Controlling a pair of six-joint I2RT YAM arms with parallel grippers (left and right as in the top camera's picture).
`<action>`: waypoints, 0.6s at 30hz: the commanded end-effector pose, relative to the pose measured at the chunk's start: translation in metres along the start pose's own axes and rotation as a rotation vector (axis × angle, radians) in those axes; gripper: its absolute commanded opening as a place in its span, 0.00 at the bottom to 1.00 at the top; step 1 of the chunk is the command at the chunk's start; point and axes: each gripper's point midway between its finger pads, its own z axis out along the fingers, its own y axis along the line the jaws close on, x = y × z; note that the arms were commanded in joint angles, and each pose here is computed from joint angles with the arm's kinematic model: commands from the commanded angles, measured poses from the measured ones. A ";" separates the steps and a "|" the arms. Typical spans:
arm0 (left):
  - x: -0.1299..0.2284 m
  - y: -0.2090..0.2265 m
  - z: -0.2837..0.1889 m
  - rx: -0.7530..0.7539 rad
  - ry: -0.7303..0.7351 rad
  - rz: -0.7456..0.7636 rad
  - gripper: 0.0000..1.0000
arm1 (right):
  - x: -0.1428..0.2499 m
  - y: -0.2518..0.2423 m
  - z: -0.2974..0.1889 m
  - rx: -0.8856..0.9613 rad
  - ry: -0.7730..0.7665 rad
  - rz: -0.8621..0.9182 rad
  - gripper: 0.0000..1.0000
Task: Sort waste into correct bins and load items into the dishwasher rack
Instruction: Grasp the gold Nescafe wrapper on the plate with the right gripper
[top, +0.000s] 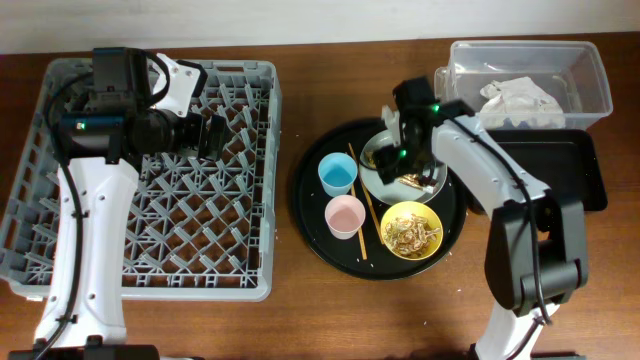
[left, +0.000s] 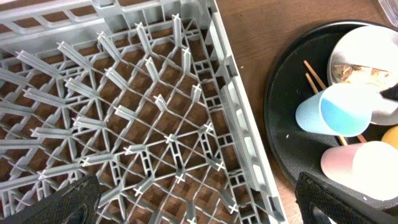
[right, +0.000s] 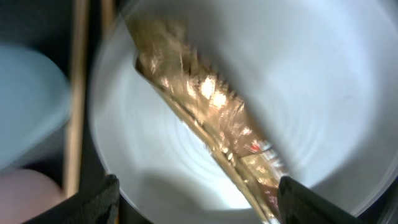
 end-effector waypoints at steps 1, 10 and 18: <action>-0.007 -0.003 -0.003 0.009 -0.018 0.019 1.00 | -0.034 0.001 -0.035 0.010 -0.121 -0.058 0.89; -0.007 -0.003 -0.003 0.009 -0.019 0.019 1.00 | -0.016 -0.003 0.030 -0.009 0.004 -0.335 0.83; -0.007 -0.003 -0.003 0.009 -0.018 0.019 1.00 | 0.001 0.004 0.067 -0.072 0.084 -0.295 0.54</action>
